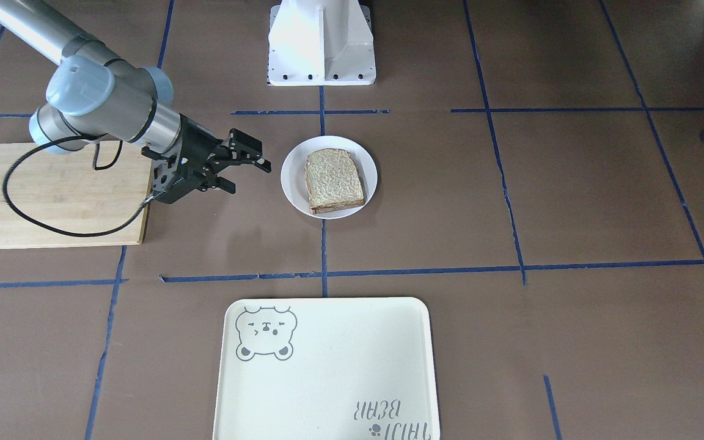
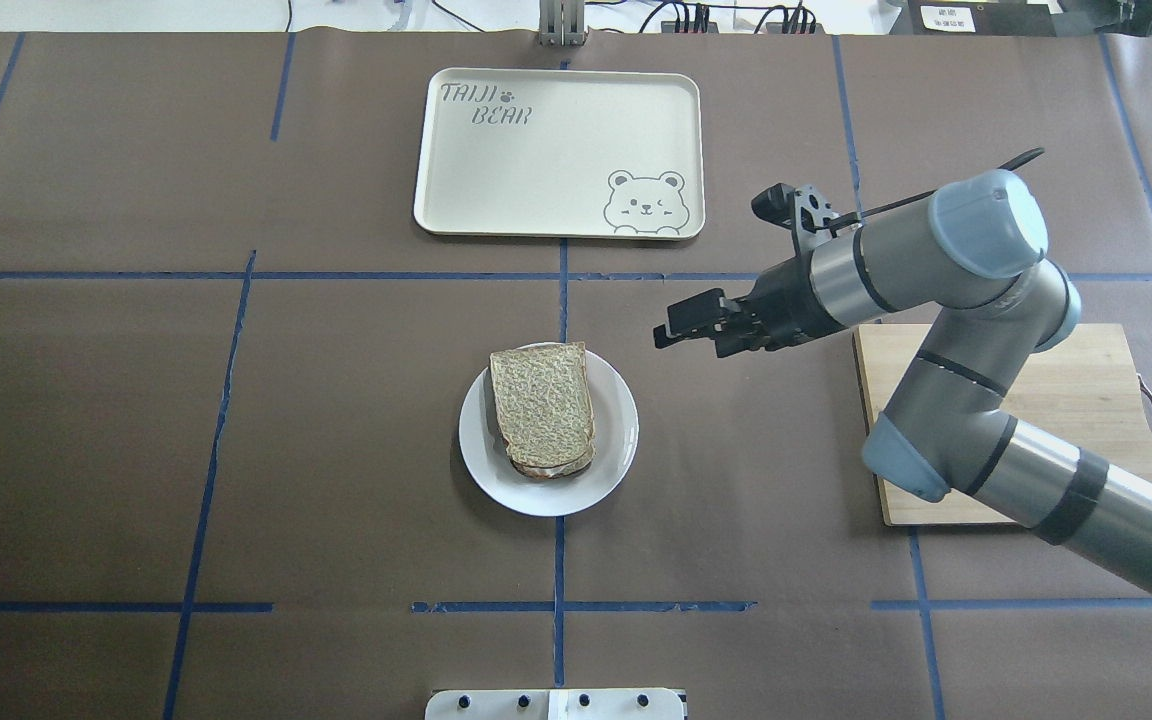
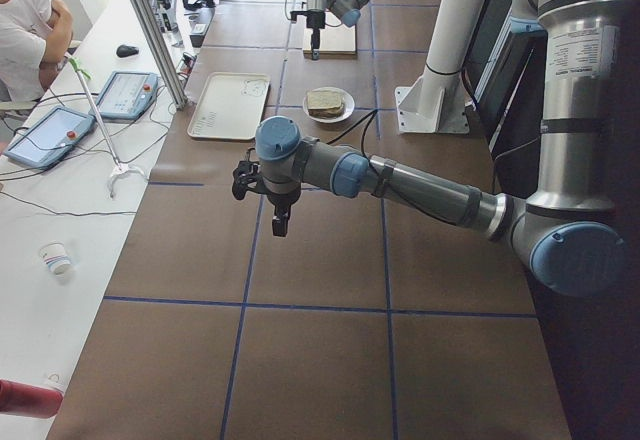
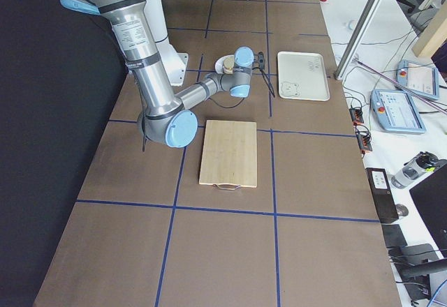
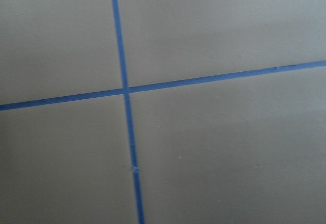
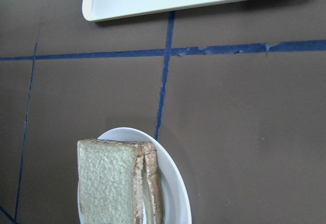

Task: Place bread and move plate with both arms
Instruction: 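Withdraw the right gripper while the left arm reaches toward the plate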

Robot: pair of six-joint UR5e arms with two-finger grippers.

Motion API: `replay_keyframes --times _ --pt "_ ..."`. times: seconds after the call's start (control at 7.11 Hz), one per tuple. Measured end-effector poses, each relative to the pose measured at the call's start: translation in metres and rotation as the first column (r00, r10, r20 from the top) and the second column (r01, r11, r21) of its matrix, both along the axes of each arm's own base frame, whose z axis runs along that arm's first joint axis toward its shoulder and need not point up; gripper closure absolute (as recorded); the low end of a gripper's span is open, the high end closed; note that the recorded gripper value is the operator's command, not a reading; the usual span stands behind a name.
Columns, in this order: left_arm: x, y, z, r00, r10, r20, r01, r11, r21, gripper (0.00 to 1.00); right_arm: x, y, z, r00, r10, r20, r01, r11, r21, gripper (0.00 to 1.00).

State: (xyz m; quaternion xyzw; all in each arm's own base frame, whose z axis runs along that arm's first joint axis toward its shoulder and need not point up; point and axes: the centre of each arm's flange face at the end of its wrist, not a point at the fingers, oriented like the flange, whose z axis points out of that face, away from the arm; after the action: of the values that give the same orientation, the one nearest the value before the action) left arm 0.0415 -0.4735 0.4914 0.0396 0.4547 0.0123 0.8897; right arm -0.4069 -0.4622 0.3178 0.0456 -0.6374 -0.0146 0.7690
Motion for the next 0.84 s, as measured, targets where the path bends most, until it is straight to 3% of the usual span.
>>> replay_keyframes --times 0.28,0.42,0.7,0.84 --pt "0.075 0.009 -0.035 0.994 -0.046 -0.104 0.040 0.998 -0.056 0.00 0.073 -0.016 0.033 0.992 0.070 -0.101 -0.079 0.993 -0.092 0.01" --pt "0.110 0.012 -0.046 0.984 -0.066 -0.167 0.052 0.995 -0.084 0.00 0.107 -0.022 0.059 0.986 0.093 -0.140 -0.109 0.988 -0.111 0.01" --pt "0.194 0.023 -0.074 0.963 -0.107 -0.249 0.080 0.990 -0.117 0.00 0.176 -0.027 0.110 0.974 0.118 -0.191 -0.139 0.985 -0.100 0.00" --pt "0.252 0.037 -0.097 0.946 -0.165 -0.278 0.122 0.979 -0.164 0.03 0.207 -0.028 0.131 0.969 0.131 -0.211 -0.151 0.985 -0.084 0.01"
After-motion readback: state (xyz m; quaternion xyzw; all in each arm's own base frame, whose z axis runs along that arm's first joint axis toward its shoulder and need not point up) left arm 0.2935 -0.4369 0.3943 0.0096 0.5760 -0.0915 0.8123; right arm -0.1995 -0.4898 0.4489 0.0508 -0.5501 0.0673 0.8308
